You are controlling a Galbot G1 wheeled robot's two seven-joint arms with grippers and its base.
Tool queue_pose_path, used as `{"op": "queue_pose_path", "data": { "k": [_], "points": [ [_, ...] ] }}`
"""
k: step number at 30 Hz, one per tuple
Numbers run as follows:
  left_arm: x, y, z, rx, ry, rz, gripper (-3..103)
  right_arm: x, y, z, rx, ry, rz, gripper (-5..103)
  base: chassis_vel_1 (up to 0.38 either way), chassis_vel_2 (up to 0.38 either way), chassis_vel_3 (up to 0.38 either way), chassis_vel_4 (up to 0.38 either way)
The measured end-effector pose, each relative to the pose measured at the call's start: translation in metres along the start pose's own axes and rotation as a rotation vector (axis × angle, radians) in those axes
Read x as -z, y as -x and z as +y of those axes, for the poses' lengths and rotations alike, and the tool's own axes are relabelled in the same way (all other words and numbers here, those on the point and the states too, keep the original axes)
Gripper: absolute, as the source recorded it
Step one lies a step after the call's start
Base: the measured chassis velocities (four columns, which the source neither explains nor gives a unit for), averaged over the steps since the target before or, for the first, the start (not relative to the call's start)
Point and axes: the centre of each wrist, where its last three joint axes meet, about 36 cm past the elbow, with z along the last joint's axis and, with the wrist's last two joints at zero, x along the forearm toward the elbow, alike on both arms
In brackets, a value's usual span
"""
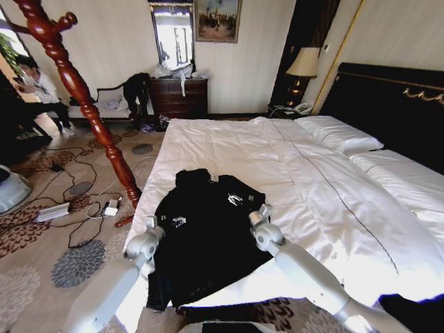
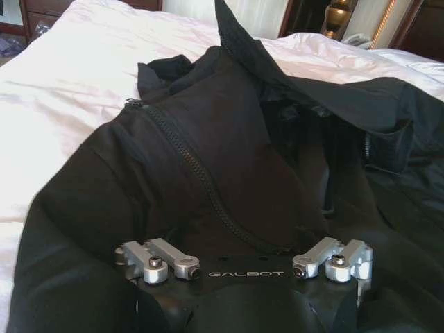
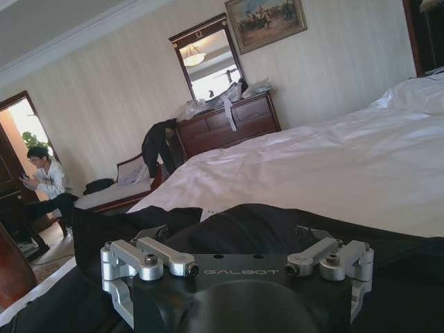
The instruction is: Pick up the clothes from the bed and hang them on the clothes hanger.
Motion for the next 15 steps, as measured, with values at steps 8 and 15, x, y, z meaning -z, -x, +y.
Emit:
{"op": "queue_pose_path", "data": {
  "k": [8, 15],
  "points": [
    [0.004, 0.001, -0.012, -0.029, -0.055, -0.017, 59, 0.005, -0.025, -0.019, -0.057, -0.015, -0.005, 100, 0.0, 0.0, 0.0, 0.0],
    [0.01, -0.001, -0.014, -0.048, -0.067, -0.024, 38, 0.012, -0.042, -0.033, -0.092, -0.037, -0.019, 100, 0.0, 0.0, 0.0, 0.0]
  ]
}}
